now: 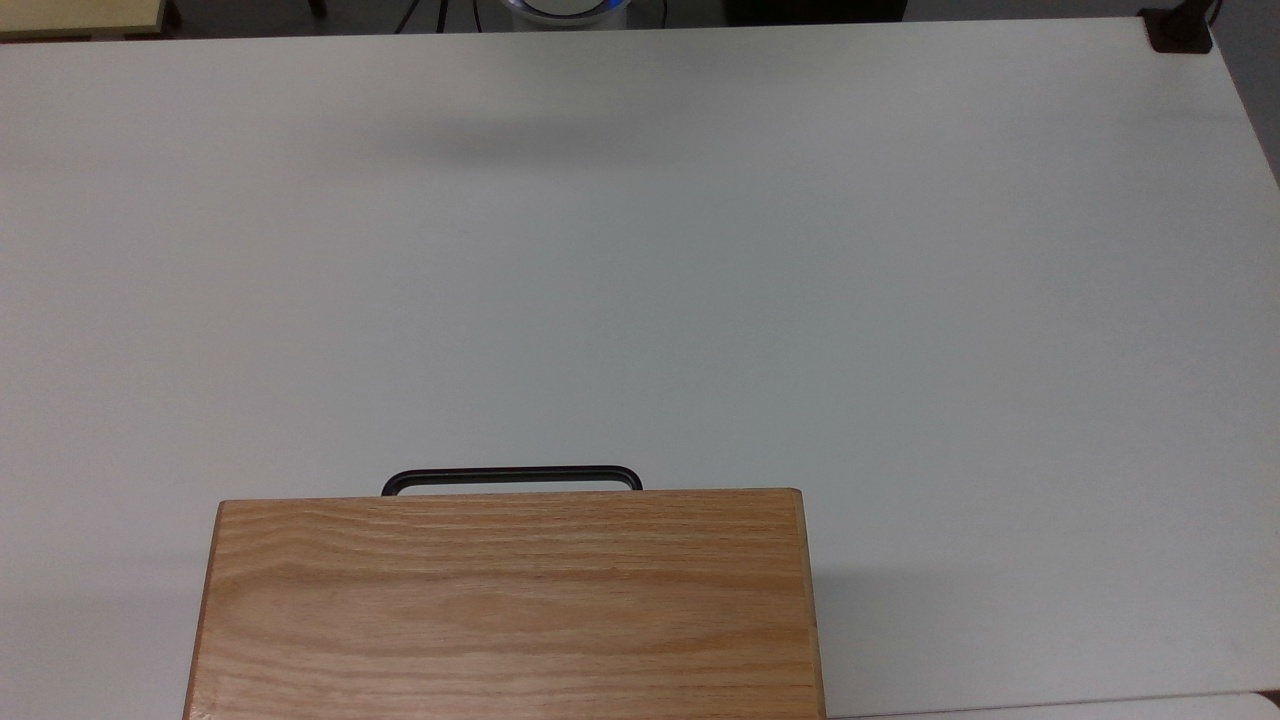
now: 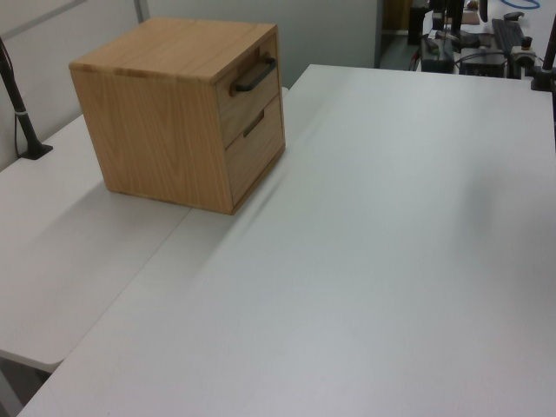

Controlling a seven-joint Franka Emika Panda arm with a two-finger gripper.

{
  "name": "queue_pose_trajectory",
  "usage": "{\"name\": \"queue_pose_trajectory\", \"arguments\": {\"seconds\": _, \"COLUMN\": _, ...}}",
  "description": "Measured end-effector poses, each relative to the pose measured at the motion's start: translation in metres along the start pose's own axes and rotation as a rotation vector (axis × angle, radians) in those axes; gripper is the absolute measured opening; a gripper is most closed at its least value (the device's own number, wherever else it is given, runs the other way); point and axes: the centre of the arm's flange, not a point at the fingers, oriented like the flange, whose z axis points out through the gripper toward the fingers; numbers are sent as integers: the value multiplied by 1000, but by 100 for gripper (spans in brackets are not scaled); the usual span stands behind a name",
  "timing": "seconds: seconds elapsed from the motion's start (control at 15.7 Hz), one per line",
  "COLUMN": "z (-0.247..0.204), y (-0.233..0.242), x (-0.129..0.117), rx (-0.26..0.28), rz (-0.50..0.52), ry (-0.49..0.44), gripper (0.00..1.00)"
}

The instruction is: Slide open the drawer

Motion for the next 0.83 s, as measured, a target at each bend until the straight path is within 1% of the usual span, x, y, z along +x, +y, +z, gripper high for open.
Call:
{"name": "queue_pose_trajectory", "arguments": {"seconds": 0.38, "z": 0, "y": 0, "x": 0, "rx": 0, "rz": 0, "ry": 0, "gripper": 100}}
{"name": "queue_pose_trajectory", "arguments": {"seconds": 0.57, "z": 0, "y": -2, "x": 0, "rx": 14, "rz": 4, "ry": 2, "gripper": 100}}
{"name": "queue_pose_trajectory", "arguments": {"seconds": 0.83, "z": -2, "y": -5, "x": 4, "rx": 37, "rz": 56, "ry": 30, "gripper": 100}}
